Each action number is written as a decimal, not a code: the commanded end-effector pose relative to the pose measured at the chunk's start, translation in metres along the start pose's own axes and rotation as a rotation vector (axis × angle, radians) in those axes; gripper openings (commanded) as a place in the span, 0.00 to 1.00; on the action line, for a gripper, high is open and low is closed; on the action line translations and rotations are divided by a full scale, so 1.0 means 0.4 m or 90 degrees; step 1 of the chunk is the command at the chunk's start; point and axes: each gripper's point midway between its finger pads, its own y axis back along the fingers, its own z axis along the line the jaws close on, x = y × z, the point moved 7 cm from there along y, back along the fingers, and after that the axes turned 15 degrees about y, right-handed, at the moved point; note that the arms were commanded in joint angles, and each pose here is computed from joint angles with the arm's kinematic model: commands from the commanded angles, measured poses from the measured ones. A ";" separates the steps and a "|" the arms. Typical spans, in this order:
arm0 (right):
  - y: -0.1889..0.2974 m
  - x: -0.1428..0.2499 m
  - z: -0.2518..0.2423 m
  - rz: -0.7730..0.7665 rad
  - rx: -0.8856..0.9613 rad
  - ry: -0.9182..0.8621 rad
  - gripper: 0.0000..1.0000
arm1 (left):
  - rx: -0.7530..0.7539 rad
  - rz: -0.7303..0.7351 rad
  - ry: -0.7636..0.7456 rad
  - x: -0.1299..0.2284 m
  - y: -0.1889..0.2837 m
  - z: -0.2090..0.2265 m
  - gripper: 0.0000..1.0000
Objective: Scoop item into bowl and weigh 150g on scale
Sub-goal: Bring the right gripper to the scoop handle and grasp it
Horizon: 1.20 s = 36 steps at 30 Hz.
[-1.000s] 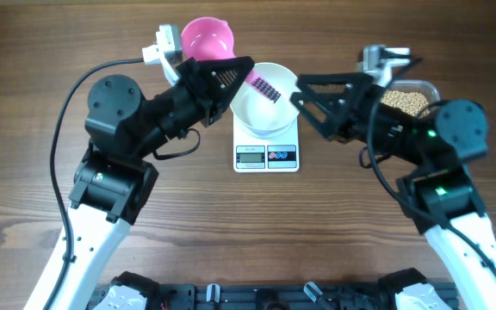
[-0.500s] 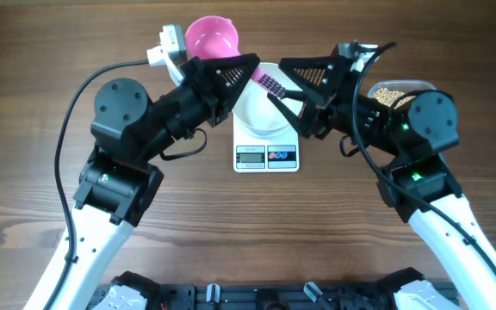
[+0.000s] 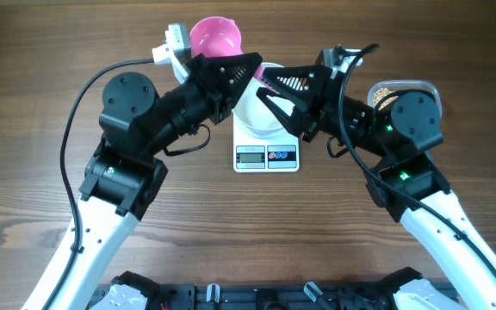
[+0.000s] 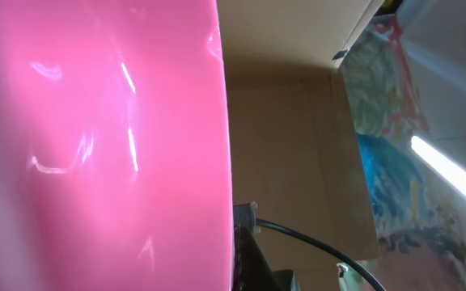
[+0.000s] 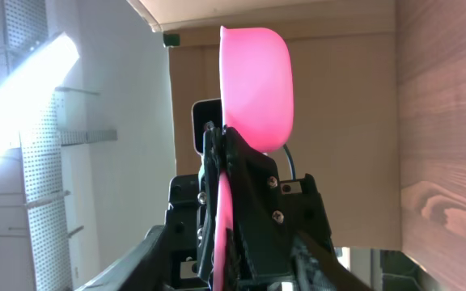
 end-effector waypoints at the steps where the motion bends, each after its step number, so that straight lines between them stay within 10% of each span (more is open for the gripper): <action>1: -0.006 -0.011 0.007 -0.021 -0.005 0.005 0.42 | 0.004 -0.007 0.000 -0.002 -0.005 -0.005 0.04; 36: -0.006 -0.019 -0.001 -0.042 0.008 0.049 0.26 | -0.025 0.018 0.014 0.007 -0.039 0.031 0.04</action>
